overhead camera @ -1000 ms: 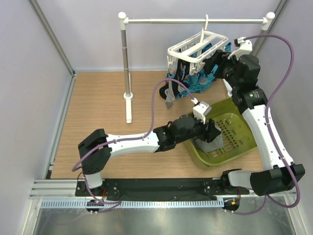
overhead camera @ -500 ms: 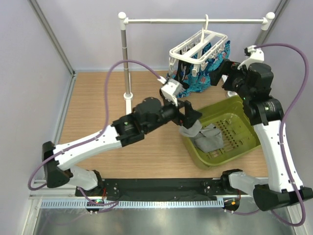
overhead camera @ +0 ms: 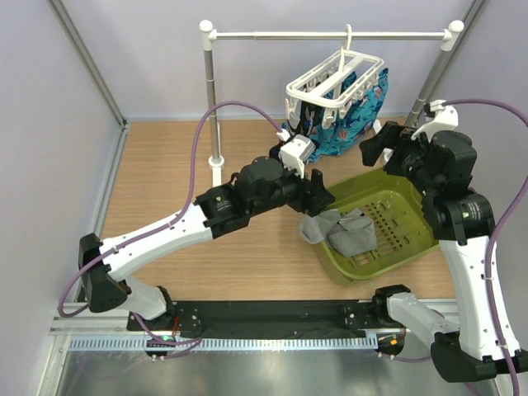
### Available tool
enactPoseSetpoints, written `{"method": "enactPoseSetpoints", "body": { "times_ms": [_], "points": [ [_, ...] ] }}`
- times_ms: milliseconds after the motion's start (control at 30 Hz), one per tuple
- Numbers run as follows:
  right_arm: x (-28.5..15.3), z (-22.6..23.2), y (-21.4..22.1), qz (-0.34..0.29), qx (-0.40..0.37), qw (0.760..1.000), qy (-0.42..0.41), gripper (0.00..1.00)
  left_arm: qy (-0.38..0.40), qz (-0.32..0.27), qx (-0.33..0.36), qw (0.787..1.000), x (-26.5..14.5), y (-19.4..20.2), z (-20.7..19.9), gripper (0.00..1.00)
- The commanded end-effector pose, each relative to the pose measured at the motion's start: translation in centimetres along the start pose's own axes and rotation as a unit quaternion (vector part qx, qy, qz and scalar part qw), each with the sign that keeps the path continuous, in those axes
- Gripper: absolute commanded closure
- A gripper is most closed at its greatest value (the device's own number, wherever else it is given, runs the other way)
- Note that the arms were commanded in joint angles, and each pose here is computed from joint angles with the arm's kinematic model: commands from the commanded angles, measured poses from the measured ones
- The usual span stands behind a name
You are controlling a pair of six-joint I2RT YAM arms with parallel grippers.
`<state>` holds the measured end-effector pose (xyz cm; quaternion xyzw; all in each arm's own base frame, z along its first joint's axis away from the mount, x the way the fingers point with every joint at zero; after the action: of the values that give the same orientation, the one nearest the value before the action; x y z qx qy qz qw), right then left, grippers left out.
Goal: Remove the socks clipped to the hanger
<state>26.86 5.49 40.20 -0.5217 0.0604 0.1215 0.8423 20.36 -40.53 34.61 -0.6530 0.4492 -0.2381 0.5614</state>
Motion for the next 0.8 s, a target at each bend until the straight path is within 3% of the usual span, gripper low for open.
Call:
{"method": "enactPoseSetpoints", "body": {
  "times_ms": [0,100,233,433,767],
  "points": [
    [-0.2,-0.7,4.7,0.091,0.027,0.995,0.002,0.02,-0.047,0.011,-0.015,0.999,-2.3,-0.6,1.1,0.33],
    [-0.5,-1.3,7.1,0.123,0.045,0.991,0.003,0.04,-0.064,0.061,-0.038,0.995,-2.6,3.7,2.1,0.34],
    [-1.2,-1.8,7.5,0.119,0.041,0.992,0.008,0.04,-0.052,0.101,-0.067,0.991,-2.6,9.2,2.5,0.33],
    [-2.9,-0.4,5.8,0.089,0.042,0.995,-0.024,0.04,-0.023,0.073,-0.098,0.992,-2.7,10.0,2.0,0.27],
    [-5.3,0.8,3.6,0.042,0.037,0.997,-0.056,0.03,0.011,0.007,-0.243,0.970,-1.1,13.0,2.8,0.24]
  ]
}}
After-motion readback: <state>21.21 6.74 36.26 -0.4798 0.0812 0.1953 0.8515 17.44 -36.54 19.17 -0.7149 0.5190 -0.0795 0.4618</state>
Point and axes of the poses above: each gripper's point midway between its finger pads, its own x axis out along the fingers, its own z axis along the line the jaws close on, y = z × x, the point moved 2 cm from there along -x, back along the fingers, and after that the axes turned 9 degrees about x, right-handed, at the moved point
